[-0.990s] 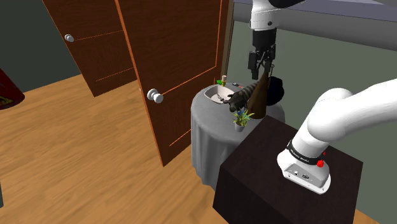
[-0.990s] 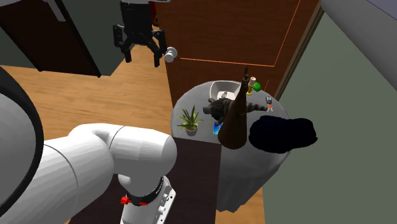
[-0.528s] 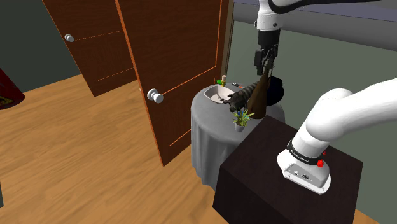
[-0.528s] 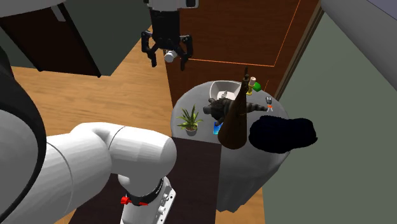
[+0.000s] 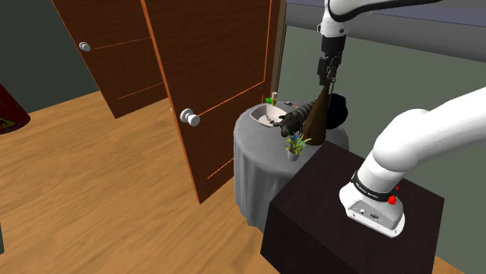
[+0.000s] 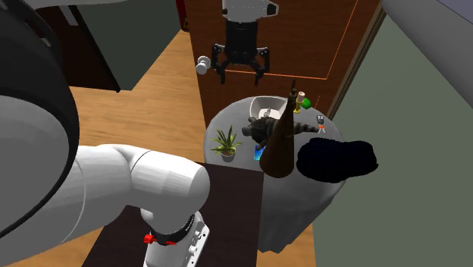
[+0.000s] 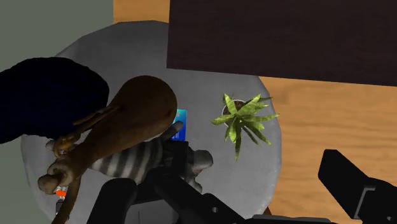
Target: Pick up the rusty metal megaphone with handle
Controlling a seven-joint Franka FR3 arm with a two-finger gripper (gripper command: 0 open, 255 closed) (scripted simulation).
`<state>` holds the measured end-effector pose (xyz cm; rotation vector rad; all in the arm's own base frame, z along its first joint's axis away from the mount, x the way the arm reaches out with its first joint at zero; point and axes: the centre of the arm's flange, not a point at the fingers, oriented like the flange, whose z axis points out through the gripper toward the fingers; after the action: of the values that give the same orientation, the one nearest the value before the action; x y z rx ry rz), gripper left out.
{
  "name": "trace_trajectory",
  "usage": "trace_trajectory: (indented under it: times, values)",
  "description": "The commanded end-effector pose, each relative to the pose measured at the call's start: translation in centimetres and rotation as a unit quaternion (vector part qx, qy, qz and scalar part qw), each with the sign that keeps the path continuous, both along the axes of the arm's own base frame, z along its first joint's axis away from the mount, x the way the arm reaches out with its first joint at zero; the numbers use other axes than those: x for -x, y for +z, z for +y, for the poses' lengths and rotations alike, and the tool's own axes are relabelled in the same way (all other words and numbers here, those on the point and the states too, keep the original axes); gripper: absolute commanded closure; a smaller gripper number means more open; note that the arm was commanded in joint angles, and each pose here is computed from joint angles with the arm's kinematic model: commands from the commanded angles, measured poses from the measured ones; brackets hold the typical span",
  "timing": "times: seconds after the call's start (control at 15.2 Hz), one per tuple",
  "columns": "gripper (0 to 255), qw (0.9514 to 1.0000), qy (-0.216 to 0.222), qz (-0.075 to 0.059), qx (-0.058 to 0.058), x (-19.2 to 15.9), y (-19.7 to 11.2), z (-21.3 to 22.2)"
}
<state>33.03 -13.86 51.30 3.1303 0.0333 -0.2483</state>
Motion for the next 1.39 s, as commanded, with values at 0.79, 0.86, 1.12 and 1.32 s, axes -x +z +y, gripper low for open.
trace_trajectory:
  times: [0.79,0.86,1.12,1.32]
  values:
    - [0,0.9986,0.036,-0.037,0.014,-4.1,-2.6,-15.3]
    - [0,0.9986,0.036,-0.037,0.014,-4.1,-3.1,-15.3]
    - [0,0.9986,0.036,-0.037,0.014,-4.1,-5.2,-15.3]
    - [0,0.9986,0.036,-0.037,0.014,-4.1,-6.0,-15.3]
